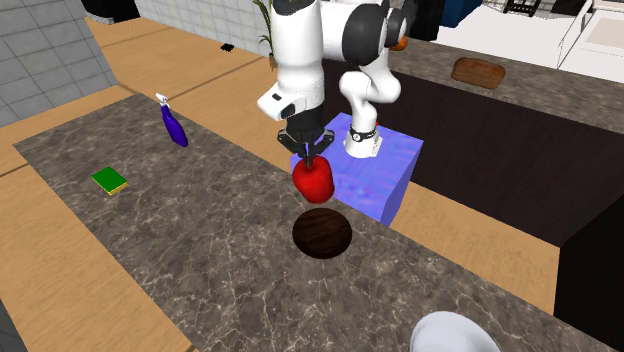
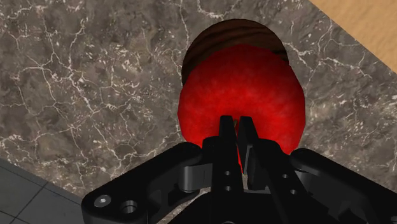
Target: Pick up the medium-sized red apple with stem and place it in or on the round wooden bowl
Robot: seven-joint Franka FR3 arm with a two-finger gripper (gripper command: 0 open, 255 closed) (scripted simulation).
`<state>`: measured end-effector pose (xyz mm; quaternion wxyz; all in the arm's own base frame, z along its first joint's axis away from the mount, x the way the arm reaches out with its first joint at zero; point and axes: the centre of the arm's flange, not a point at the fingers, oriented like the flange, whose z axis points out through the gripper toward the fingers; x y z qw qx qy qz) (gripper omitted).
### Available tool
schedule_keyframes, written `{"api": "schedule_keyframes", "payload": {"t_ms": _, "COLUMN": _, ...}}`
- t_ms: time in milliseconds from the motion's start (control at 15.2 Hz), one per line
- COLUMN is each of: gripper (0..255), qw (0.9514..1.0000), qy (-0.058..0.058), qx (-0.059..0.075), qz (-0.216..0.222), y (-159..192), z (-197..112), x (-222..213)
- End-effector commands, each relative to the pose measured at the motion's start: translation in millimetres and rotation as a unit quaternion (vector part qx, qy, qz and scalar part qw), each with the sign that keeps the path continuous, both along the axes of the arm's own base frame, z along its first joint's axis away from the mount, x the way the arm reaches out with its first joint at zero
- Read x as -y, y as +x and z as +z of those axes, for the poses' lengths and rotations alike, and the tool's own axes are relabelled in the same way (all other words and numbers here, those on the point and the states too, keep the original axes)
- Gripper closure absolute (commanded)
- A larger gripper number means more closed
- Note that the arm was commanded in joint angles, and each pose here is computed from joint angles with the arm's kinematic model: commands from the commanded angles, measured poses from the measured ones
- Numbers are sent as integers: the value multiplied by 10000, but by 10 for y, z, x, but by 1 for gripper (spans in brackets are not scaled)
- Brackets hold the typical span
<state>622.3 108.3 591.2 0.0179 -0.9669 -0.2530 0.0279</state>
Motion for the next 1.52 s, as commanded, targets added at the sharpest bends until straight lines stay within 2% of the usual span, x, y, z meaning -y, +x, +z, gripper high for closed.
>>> {"api": "schedule_keyframes", "payload": {"t_ms": 0, "gripper": 255, "qw": 10000, "qy": 0, "qx": -1, "qz": -5, "y": -23, "z": 95, "x": -240}}
{"api": "schedule_keyframes", "payload": {"t_ms": 66, "gripper": 255, "qw": 10000, "qy": 0, "qx": -1, "qz": -5, "y": -63, "z": 172, "x": -429}}
{"api": "schedule_keyframes", "payload": {"t_ms": 1452, "gripper": 255, "qw": 10000, "qy": 0, "qx": -1, "qz": -5, "y": -63, "z": -937, "x": -429}}
